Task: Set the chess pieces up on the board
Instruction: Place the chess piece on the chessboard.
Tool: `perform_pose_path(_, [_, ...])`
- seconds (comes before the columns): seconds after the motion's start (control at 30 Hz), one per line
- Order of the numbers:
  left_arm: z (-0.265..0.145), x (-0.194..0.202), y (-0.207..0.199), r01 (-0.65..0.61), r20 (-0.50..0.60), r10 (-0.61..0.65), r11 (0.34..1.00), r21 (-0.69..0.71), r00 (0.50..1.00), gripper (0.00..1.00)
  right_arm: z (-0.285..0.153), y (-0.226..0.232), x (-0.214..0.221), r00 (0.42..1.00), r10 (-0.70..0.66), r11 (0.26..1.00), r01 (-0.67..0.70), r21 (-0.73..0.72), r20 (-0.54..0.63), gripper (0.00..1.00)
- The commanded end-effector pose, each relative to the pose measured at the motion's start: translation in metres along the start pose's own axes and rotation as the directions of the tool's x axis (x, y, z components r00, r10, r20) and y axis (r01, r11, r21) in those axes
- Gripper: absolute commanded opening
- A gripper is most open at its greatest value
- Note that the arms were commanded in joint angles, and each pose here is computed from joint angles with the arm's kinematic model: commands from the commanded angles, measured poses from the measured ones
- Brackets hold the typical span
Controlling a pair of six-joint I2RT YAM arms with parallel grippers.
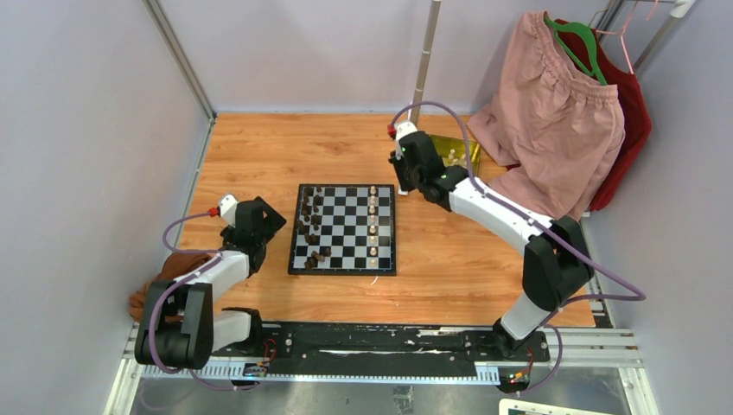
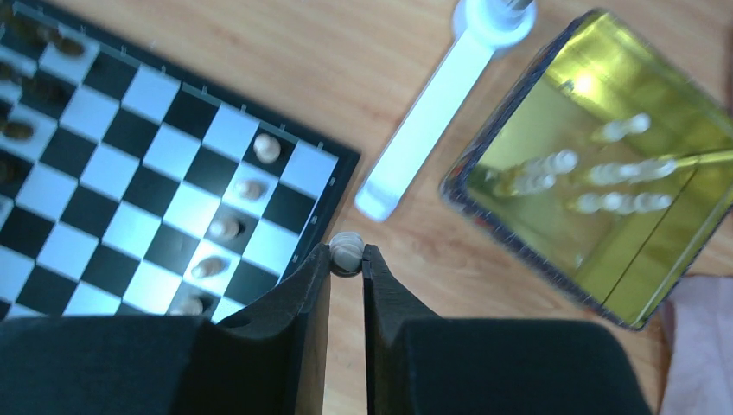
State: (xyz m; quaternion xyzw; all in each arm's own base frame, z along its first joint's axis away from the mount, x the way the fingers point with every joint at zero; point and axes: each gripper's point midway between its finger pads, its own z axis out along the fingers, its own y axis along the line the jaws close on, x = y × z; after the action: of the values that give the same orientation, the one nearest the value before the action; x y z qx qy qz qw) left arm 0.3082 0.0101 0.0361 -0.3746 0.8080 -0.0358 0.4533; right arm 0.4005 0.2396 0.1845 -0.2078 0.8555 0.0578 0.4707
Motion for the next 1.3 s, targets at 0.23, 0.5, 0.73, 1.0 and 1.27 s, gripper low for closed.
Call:
perform_pose_path(0.23, [0.0,-0.004,-0.004,-0.007,0.018,0.007,1.0,0.013,1.0,1.0,-0.014,0.048,0.059,0.993,-0.047,0.996,0.039,-0.075,-0.111,0.0])
perform_pose_path(0.5, [0.0,-0.004,-0.004,-0.009,0.017,0.009,1.0,0.012,1.0,1.0,-0.01,0.074,0.072,0.988,-0.066,0.99,0.047,-0.134,-0.14,0.0])
perform_pose_path(0.73, [0.0,-0.004,-0.004,-0.01,0.016,0.01,1.0,0.014,1.0,1.0,-0.005,0.091,0.085,0.984,-0.073,0.984,0.044,-0.172,-0.165,0.0])
perform_pose_path(1.0, [0.0,-0.004,-0.004,-0.012,0.015,0.012,1.0,0.016,1.0,1.0,0.001,0.097,0.092,0.982,-0.071,0.982,0.039,-0.182,-0.176,0.0])
perform_pose_path(1.27, [0.0,-0.004,-0.005,-0.014,0.015,0.014,1.0,0.018,1.0,1.0,0.009,0.101,0.099,0.978,-0.077,0.981,0.04,-0.189,-0.195,0.0])
